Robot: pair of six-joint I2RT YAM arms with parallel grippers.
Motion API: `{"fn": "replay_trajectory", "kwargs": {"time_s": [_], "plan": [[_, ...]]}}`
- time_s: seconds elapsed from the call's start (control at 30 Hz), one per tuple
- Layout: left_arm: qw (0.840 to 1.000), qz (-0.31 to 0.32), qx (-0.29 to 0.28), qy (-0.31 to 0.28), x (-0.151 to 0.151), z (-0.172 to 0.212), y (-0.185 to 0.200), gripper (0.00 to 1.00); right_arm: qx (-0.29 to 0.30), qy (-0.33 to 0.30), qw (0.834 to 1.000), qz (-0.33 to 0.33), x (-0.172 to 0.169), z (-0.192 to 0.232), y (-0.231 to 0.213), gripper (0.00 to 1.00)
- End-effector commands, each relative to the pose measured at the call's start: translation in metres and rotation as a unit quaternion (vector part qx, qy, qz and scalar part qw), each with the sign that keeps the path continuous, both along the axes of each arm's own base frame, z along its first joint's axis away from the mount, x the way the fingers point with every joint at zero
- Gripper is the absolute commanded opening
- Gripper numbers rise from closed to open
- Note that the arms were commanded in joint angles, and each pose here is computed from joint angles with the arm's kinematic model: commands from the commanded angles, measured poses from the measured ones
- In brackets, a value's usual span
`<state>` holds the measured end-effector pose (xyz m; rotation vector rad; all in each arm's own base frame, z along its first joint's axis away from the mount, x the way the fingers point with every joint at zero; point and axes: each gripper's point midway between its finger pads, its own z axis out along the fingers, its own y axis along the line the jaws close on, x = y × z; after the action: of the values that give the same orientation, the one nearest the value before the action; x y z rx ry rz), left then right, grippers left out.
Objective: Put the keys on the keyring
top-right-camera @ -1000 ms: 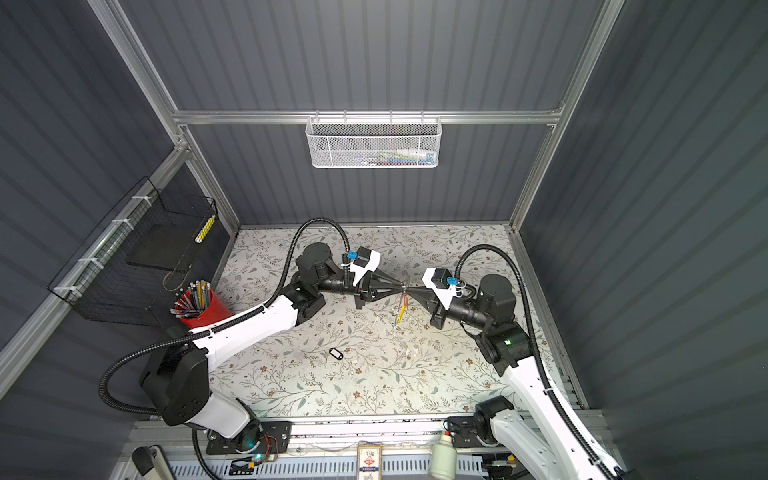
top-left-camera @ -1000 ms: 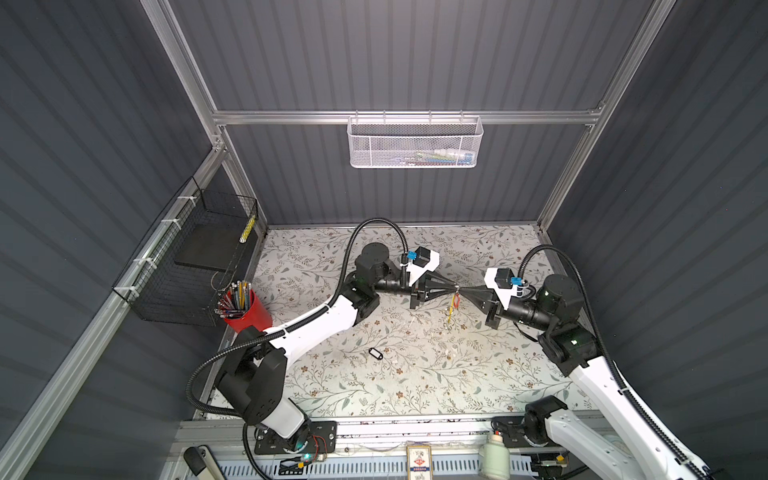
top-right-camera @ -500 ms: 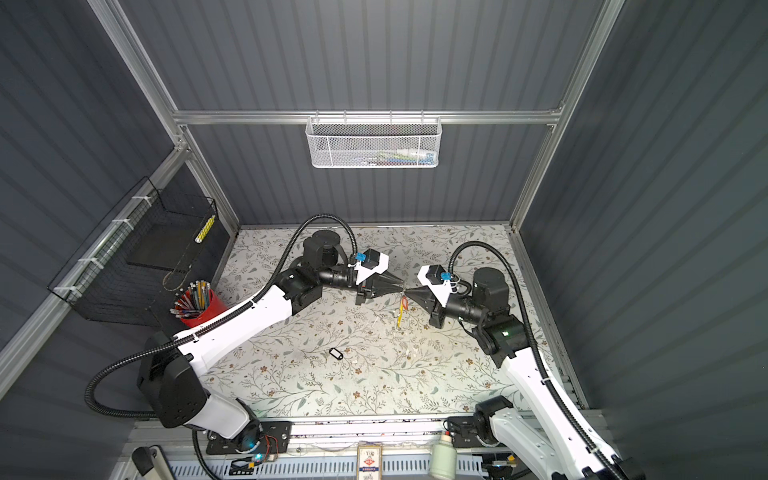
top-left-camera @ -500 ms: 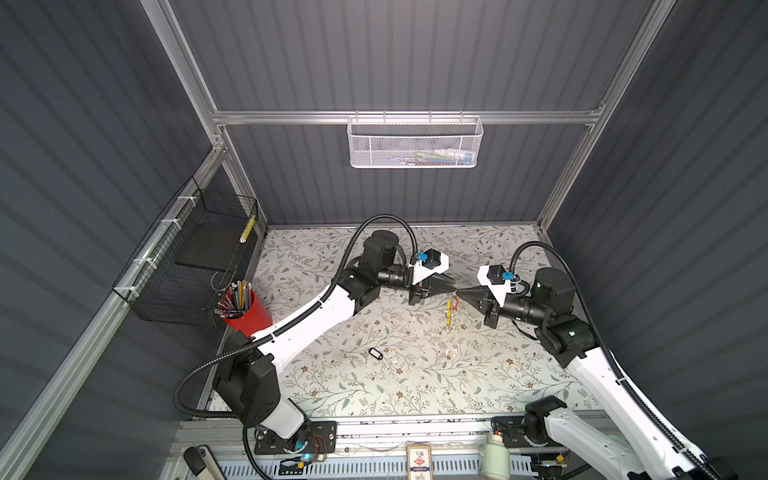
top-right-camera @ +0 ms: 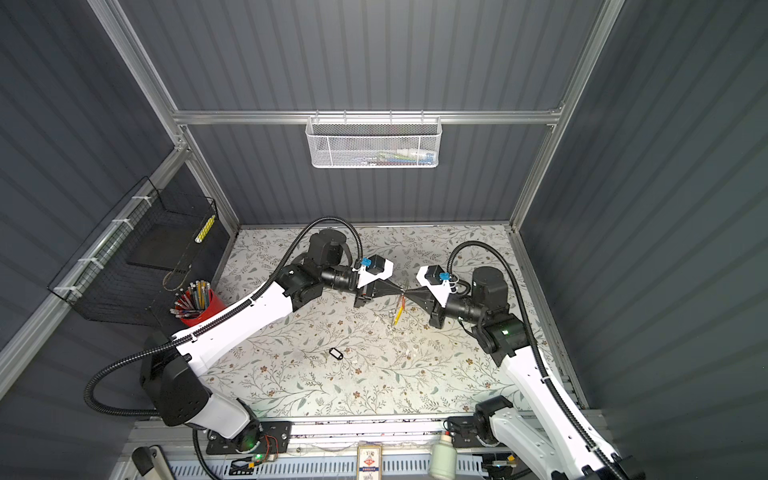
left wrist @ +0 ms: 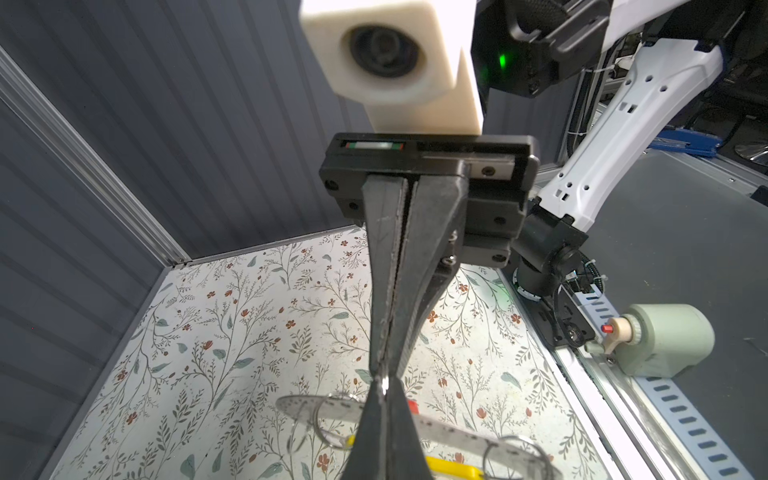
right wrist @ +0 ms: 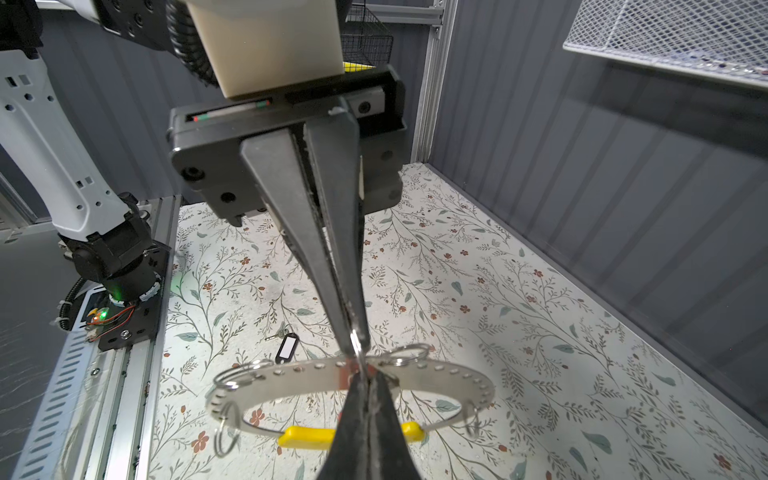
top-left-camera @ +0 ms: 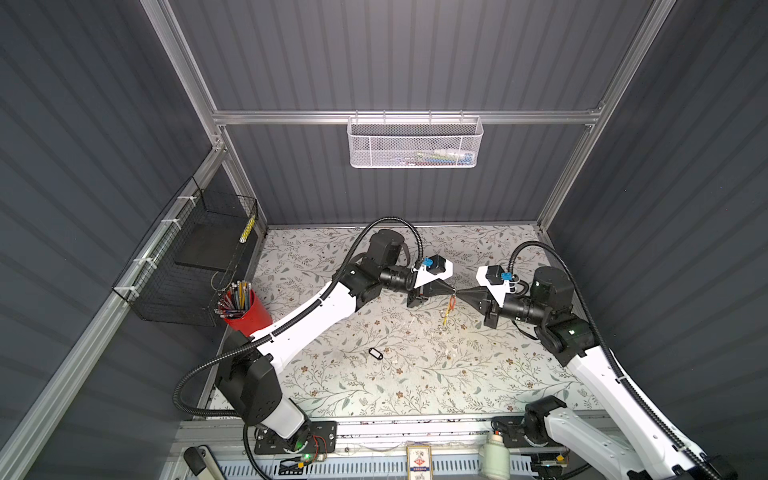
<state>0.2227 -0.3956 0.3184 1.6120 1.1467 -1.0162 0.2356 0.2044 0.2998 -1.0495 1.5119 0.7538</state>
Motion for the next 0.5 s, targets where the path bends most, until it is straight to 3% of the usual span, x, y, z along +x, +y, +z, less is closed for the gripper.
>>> {"fn": "replay_trajectory", "kwargs": {"time_s": [0.0, 0.07, 0.17, 0.47], "plan": [[1.000, -0.004, -0.013, -0.013, -0.001, 0.012, -0.004, 0.00, 0.000, -0.020, 1.000, -0.006, 0.000, 0.011, -0.001, 0.05], [1.000, -0.001, -0.021, -0.003, -0.002, 0.008, -0.004, 0.00, -0.006, -0.028, 0.999, -0.037, 0.006, 0.007, -0.008, 0.16], [0.999, -0.003, -0.042, 0.007, -0.004, 0.012, -0.004, 0.00, -0.008, -0.042, 0.997, -0.068, 0.009, 0.004, -0.016, 0.22], [0.992, -0.036, -0.116, 0.040, -0.011, 0.025, -0.002, 0.00, 0.026, -0.060, 0.997, -0.047, -0.003, 0.015, -0.015, 0.22]]}}
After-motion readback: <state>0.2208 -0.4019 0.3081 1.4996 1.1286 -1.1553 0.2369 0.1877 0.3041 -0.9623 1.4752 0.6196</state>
